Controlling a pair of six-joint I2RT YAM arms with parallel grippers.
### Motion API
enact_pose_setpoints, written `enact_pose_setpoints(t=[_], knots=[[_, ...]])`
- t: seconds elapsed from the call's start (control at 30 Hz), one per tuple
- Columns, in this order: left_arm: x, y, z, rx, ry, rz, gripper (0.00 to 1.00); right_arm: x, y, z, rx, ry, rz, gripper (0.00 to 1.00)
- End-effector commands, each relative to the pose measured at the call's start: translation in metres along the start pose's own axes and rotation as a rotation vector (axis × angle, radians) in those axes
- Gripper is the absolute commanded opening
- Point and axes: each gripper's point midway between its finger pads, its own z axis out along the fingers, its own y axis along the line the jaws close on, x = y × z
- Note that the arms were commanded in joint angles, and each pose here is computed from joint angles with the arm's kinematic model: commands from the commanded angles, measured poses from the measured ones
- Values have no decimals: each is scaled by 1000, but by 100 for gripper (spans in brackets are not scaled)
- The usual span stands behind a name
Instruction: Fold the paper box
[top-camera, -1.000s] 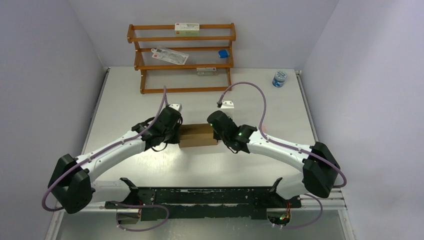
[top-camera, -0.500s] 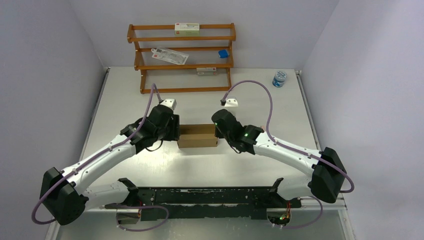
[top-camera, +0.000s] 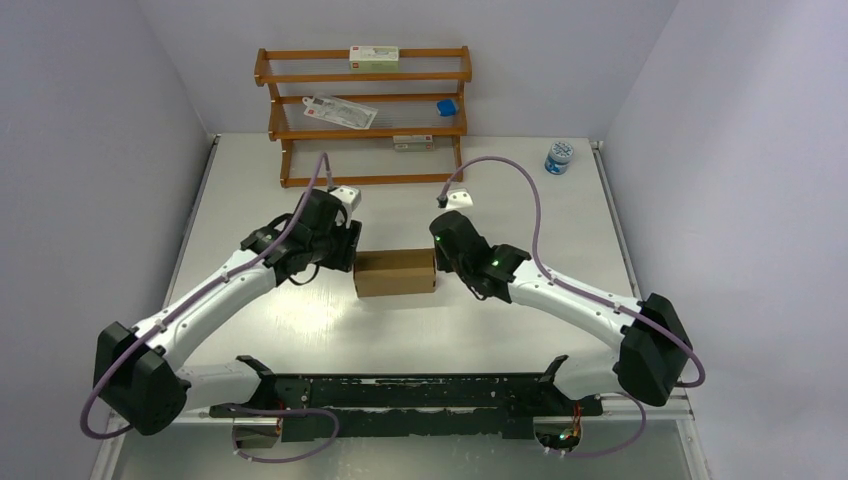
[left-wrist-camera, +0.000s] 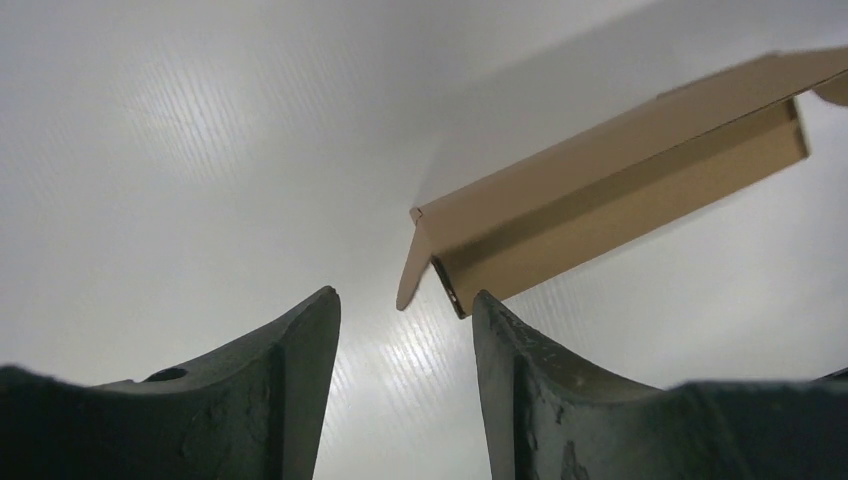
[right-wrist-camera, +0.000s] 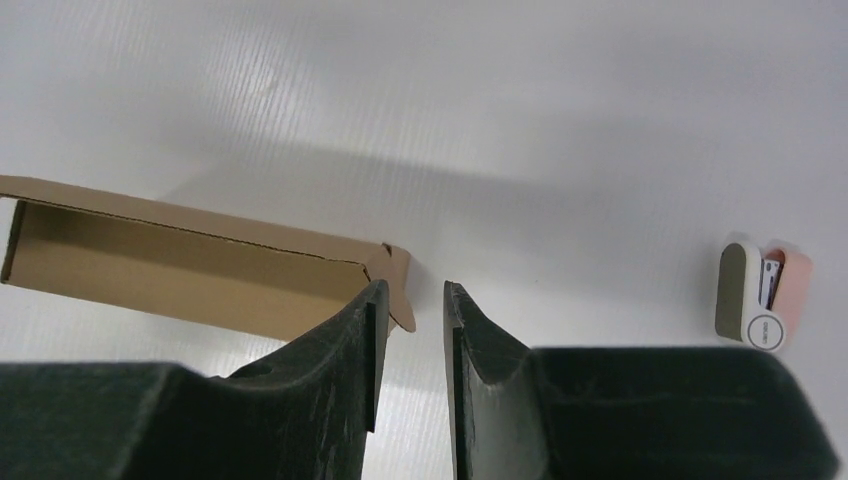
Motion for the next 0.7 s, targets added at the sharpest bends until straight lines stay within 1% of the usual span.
enact_pose_setpoints(t=[0.0, 0.17, 0.3, 0.33, 0.43, 0.57, 0.67], knots=[[2, -4, 4, 52, 55, 73, 56, -5, 9, 5, -43, 5, -48, 31], [4, -4, 10, 52, 84, 90, 54, -2, 11, 7, -50, 26, -59, 31], [4, -1, 11, 41, 91, 94, 53, -10, 8, 0, -53, -1, -66, 31], [5, 0, 11, 35, 91, 96, 51, -12, 8, -1, -60, -11, -74, 31], [7, 3, 10, 26, 104, 98, 46, -12, 9, 0, -72, -13, -129, 33], [9, 2, 7, 32, 114, 99, 44, -11, 8, 7, -86, 16, -220, 36], [12, 2, 6, 39, 116, 100, 42, -12, 12, 9, -117, 21, -261, 37]])
